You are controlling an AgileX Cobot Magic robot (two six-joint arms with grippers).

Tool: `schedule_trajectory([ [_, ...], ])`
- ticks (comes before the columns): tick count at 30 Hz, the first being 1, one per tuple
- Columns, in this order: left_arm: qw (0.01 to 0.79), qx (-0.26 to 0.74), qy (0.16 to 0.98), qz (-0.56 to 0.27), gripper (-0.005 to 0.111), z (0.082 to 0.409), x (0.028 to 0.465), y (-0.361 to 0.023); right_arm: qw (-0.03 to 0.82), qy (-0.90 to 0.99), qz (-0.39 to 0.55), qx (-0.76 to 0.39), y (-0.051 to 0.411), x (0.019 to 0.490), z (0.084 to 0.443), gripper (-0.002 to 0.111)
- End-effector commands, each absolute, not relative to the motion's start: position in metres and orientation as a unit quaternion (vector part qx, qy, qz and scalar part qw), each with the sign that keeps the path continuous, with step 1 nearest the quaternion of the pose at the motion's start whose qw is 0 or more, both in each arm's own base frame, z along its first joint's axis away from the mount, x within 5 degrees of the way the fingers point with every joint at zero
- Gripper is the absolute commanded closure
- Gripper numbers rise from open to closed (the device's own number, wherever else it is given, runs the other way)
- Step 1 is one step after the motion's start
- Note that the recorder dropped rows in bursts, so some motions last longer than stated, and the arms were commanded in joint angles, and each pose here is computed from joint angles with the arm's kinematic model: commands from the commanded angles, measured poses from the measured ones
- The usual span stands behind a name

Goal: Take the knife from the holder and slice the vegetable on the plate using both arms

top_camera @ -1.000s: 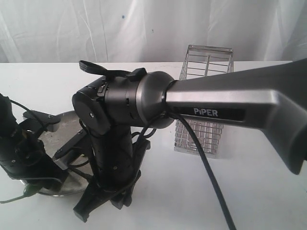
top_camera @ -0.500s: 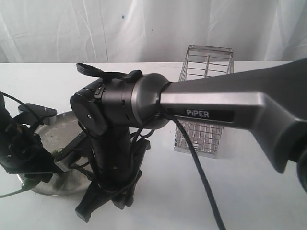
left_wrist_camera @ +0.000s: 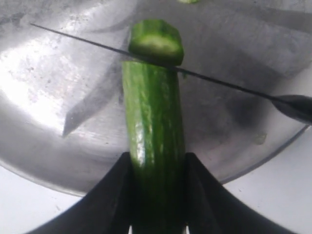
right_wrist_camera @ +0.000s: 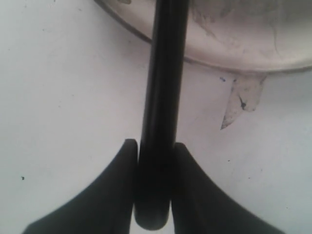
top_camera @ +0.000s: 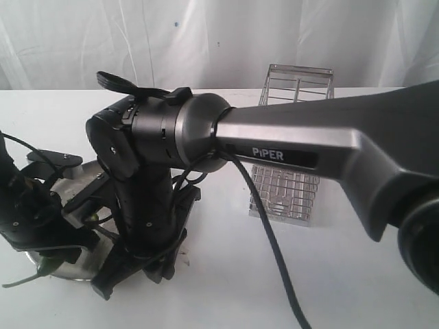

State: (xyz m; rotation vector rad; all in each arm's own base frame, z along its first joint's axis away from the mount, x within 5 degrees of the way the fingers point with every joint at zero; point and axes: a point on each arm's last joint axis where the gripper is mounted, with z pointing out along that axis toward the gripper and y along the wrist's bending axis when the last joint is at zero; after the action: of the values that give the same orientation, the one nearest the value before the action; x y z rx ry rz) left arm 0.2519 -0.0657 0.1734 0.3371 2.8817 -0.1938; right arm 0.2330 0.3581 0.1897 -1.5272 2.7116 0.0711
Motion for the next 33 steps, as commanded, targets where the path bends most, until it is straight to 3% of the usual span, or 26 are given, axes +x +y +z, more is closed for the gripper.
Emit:
schedule_trajectory([
  [1,0.135,0.122,0.978,-0.100,0.107,0.180,0.253,-0.073,0.020,0.864,0.041,-0.501,0.366,0.235,0.189,0.108],
  [27,0.154,0.120,0.976,-0.097,0.107,0.179,0.256,-0.072,-0.005,0.865,0.023,-0.501,0.366,0.236,0.181,0.108],
  [29,0.152,0.104,0.978,-0.099,0.101,0.173,0.252,-0.071,-0.005,0.865,0.023,-0.501,0.366,0.236,0.181,0.108],
  [33,0.146,0.089,0.979,-0.110,0.066,0.169,0.247,-0.072,-0.005,0.865,0.023,-0.501,0.366,0.236,0.181,0.108],
])
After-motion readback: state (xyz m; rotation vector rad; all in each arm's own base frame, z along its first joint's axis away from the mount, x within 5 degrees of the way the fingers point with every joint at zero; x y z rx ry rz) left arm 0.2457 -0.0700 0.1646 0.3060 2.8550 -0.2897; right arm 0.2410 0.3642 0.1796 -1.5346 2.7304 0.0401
